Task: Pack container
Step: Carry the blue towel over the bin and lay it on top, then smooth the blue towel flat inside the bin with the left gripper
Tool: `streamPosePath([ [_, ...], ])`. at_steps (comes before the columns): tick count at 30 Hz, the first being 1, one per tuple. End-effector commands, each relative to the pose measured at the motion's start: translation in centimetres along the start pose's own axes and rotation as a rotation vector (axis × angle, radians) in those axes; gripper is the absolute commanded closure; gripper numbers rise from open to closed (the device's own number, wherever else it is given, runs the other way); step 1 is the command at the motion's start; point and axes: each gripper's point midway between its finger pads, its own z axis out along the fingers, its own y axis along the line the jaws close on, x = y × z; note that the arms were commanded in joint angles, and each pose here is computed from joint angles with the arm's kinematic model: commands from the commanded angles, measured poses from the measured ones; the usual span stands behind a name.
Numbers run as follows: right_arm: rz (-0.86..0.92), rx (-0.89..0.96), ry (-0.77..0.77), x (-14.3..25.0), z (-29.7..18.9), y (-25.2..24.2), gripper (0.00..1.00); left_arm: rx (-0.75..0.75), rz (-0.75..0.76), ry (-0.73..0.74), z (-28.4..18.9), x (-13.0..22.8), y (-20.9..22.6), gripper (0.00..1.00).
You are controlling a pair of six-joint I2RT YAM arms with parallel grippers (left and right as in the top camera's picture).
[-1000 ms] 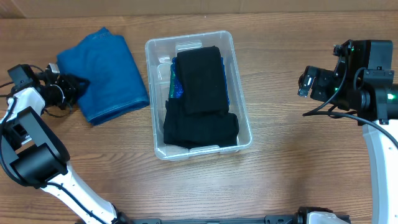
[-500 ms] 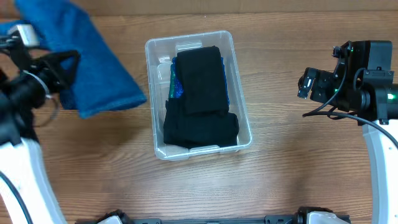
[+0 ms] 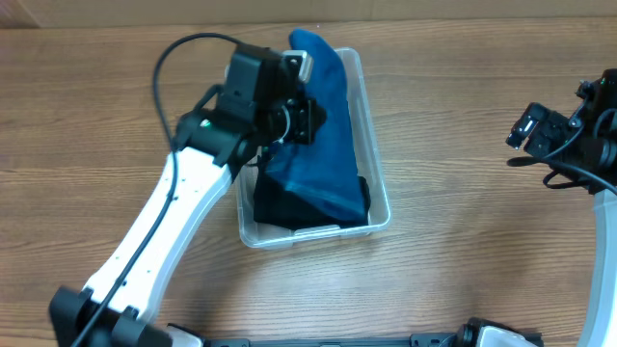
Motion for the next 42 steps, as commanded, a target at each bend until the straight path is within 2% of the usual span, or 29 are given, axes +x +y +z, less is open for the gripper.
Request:
streamPosePath([
  [1, 0.005, -0.014, -0.01, -0.1, -0.3, 0.2, 0.0, 0.155, 0.035, -0.06, -0.7, -2.1, -4.1, 0.96],
  [4, 0.004, -0.026, -0.007, 0.0, -0.3, 0.4, 0.0, 0.165, 0.043, -0.047, -0.2, -1.7, -4.6, 0.96],
  [6, 0.005, -0.026, -0.007, -0.1, -0.3, 0.4, 0.0, 0.289, 0.07, -0.049, -0.7, -2.0, -7.0, 0.96],
  [8, 0.005, -0.026, -0.007, -0.1, -0.3, 0.4, 0.0, 0.349, 0.059, -0.077, -1.3, -2.9, -8.2, 0.96],
  [11, 0.005, -0.027, -0.01, -0.1, -0.3, 0.4, 0.0, 0.336, 0.039, -0.08, -1.2, -3.0, -8.0, 0.96],
  [13, 0.005, -0.027, -0.01, -0.1, -0.3, 0.4, 0.0, 0.261, 0.006, -0.055, -0.7, -2.3, -6.5, 0.96],
  [14, 0.005, -0.027, -0.01, -0.1, -0.3, 0.4, 0.0, 0.224, -0.013, -0.029, -0.4, -1.6, -5.7, 0.86],
  [15, 0.004, -0.027, -0.01, -0.1, -0.3, 0.4, 0.0, 0.16, -0.033, 0.006, -0.2, -0.6, -4.5, 0.66],
  [16, 0.004, -0.027, -0.009, -0.1, -0.3, 0.4, 0.0, 0.114, -0.032, 0.029, -0.1, 0.1, -3.5, 0.34],
  [17, 0.001, -0.026, -0.008, -0.1, -0.3, 0.4, 0.0, 0.058, -0.017, 0.047, 0.0, 0.8, -2.4, 0.32],
  [19, 0.001, -0.025, -0.004, 0.0, -0.3, 0.4, 0.0, -0.142, -0.038, 0.082, -0.6, 1.9, 2.1, 0.32],
  [20, 0.001, -0.025, -0.004, 0.0, -0.3, 0.4, 0.0, -0.263, -0.078, 0.097, -1.5, 2.4, 5.1, 0.44],
  [21, 0.001, -0.025, -0.004, 0.0, -0.3, 0.4, 0.0, -0.343, -0.124, 0.11, -2.4, 2.8, 7.4, 0.51],
  [23, 0.001, -0.026, -0.004, 0.0, -0.3, 0.4, 0.0, -0.429, -0.207, 0.136, -4.2, 3.4, 10.9, 0.56],
  [25, 0.001, -0.026, -0.004, 0.0, -0.3, 0.4, 0.0, -0.547, -0.256, 0.134, -6.0, 3.7, 14.2, 0.69],
  [26, 0.001, -0.026, -0.004, 0.0, -0.3, 0.4, 0.0, -0.603, -0.277, 0.122, -6.9, 3.7, 15.6, 0.71],
  [27, 0.001, -0.026, -0.005, 0.0, -0.3, 0.4, 0.0, -0.615, -0.283, 0.112, -7.1, 3.5, 16.0, 0.71],
  [29, 0.001, -0.026, -0.005, 0.0, -0.3, 0.4, 0.0, -0.589, -0.257, 0.08, -7.1, 2.3, 15.3, 0.79],
  [31, 0.001, -0.026, -0.005, 0.0, -0.3, 0.4, 0.0, -0.52, -0.174, 0.046, -6.8, 0.4, 12.5, 0.96],
  [34, 0.001, -0.026, -0.006, 0.0, -0.3, 0.4, 0.0, -0.429, 0.004, -0.038, -6.0, -2.7, 7.2, 0.96],
  [35, 0.001, -0.026, -0.006, 0.0, -0.3, 0.4, 0.0, -0.438, 0.082, -0.063, -5.7, -3.3, 6.1, 0.96],
  [37, 0.001, -0.027, -0.006, 0.0, -0.3, 0.4, 0.0, -0.56, 0.131, -0.08, -5.2, -3.5, 6.8, 0.96],
  [39, 0.001, -0.027, -0.006, 0.0, -0.3, 0.4, 0.0, -0.612, 0.119, 0.051, -1.8, -1.2, 9.4, 0.96],
  [42, 0.001, -0.026, -0.003, 0.1, -0.3, 0.4, 0.0, -0.726, 0.031, 0.338, 3.8, 5.2, 15.2, 0.96],
])
